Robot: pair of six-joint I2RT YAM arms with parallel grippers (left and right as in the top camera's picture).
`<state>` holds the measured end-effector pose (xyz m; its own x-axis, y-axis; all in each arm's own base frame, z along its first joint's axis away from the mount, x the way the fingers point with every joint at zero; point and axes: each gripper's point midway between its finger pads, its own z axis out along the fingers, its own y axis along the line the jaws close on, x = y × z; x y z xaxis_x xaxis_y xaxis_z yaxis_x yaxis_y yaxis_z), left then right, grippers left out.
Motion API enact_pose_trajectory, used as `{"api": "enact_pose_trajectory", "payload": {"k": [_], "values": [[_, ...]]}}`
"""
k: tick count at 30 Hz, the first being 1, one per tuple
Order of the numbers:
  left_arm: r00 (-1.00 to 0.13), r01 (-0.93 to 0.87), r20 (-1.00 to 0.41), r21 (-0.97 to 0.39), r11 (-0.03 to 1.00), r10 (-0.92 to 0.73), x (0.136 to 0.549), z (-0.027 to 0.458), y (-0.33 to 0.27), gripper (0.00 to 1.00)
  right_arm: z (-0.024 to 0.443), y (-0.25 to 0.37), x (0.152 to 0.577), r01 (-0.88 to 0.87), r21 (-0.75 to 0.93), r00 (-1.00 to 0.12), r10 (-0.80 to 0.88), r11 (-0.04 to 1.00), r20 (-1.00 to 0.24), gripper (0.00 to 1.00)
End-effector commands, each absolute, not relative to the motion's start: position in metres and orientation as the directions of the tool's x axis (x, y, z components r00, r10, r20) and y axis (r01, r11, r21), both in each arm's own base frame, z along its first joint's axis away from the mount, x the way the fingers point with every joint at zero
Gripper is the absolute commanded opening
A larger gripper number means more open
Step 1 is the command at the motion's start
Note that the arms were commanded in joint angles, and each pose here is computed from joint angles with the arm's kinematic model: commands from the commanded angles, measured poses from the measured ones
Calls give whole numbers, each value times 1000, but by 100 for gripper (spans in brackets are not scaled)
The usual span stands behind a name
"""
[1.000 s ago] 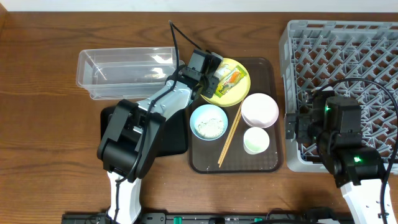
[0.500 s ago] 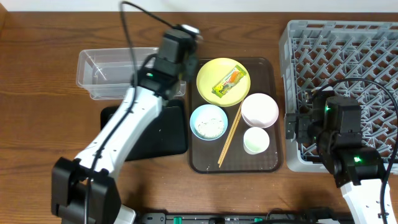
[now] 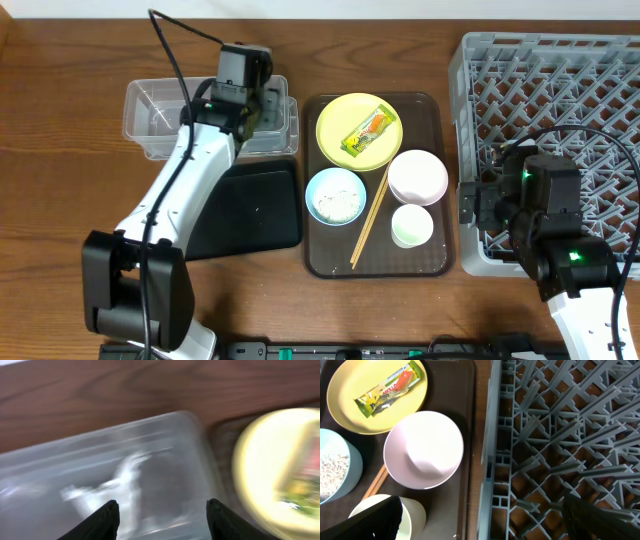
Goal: Sort waste into correct bins and load items into the dishwasher rack
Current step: 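Reach the left gripper back and grasp the Apollo pandan cake wrapper, then carry the wrapper with the left gripper and drop it into the clear bin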
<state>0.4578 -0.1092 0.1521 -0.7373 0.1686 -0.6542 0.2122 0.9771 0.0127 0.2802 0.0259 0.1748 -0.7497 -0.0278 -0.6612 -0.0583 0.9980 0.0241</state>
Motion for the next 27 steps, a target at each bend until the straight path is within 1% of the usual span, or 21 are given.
{"api": "enact_pose_trajectory", "payload": {"k": [1,3,6,9,11,17,21,22,24,25,27], "values": [[-710,408,-674,-156,900,205,442,158,-177,59,183,29,283,-65,33,-736,-25,997,-677,99],[-689,450,-686,-150,880,235,441,155,-197,63,183,29,282,-65,33,-736,-26,997,-676,99],[-667,498,-695,-147,855,269,442,142,-226,64,183,30,282,-67,36,-737,-25,997,-675,99],[-664,531,-685,-148,834,300,441,120,-249,65,183,30,282,-67,36,-736,-25,997,-676,99],[-664,547,-676,-150,824,318,442,101,-261,68,183,30,282,-67,36,-738,-25,997,-674,99],[-688,567,-630,-156,809,360,440,43,-280,69,182,30,281,-68,36,-742,-26,997,-670,99],[-705,564,-604,-161,810,371,439,19,-281,69,182,30,281,-67,36,-743,-26,997,-669,99],[-711,563,-595,-162,810,375,438,14,-281,68,182,30,281,-67,36,-743,-26,997,-669,99],[-718,564,-582,-163,810,382,435,9,-282,60,182,30,281,-67,36,-743,-26,997,-669,99],[-720,565,-577,-163,809,386,433,7,-282,54,182,30,281,-67,36,-743,-26,997,-669,99],[-720,566,-575,-164,808,388,432,6,-283,25,182,30,281,-67,36,-743,-26,997,-669,99]]}}
